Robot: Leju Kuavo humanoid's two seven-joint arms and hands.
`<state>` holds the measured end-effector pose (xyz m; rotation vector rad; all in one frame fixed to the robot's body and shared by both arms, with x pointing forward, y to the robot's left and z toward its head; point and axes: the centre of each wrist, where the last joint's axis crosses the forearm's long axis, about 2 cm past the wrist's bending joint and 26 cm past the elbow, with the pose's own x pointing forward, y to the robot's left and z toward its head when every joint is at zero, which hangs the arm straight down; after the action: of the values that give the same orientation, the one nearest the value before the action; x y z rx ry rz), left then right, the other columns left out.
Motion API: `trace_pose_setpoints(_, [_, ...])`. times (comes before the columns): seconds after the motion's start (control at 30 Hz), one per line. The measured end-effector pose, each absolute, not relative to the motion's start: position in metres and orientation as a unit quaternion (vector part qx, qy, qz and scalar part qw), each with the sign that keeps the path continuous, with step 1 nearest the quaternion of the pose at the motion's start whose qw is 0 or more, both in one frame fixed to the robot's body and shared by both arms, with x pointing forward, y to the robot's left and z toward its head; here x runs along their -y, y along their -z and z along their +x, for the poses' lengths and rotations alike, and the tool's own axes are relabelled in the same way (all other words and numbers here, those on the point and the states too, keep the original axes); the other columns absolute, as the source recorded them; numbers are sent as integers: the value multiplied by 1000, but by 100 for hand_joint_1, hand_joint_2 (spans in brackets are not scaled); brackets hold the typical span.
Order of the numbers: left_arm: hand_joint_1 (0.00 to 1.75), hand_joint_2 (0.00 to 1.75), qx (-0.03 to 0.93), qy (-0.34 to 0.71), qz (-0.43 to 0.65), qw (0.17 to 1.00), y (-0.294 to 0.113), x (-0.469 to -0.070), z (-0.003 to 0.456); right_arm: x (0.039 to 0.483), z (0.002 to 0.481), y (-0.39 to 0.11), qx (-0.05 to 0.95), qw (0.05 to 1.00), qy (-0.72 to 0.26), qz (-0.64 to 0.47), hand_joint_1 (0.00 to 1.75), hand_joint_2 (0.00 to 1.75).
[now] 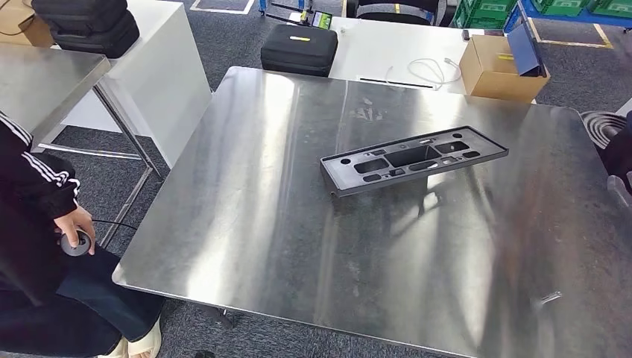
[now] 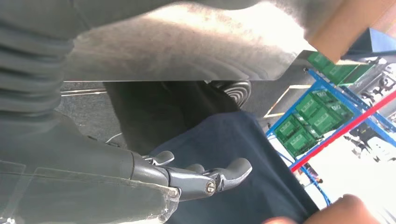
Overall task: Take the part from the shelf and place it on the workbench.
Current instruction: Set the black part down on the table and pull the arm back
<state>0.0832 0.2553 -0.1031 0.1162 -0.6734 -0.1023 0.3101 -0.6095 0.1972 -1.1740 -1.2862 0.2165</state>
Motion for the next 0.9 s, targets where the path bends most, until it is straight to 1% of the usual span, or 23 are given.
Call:
trace_pose_setpoints(0.23, [0, 0, 330, 52, 54, 941, 103, -253, 82, 621, 298, -204, 566, 627, -80, -530, 0, 175])
trace_pose_setpoints(0.37, [0, 0, 329, 54, 53, 941, 103, -252, 82, 631, 283, -205, 565, 621, -55, -541, 0, 175])
trace_pose_setpoints(0.77, [0, 0, 324, 67, 53, 942, 104, -252, 80, 670, 215, -202, 535, 609, 35, -585, 0, 175])
trace_pose_setpoints(0.9, [0, 0, 326, 70, 54, 941, 103, -253, 82, 678, 201, -204, 526, 602, 53, -598, 0, 175])
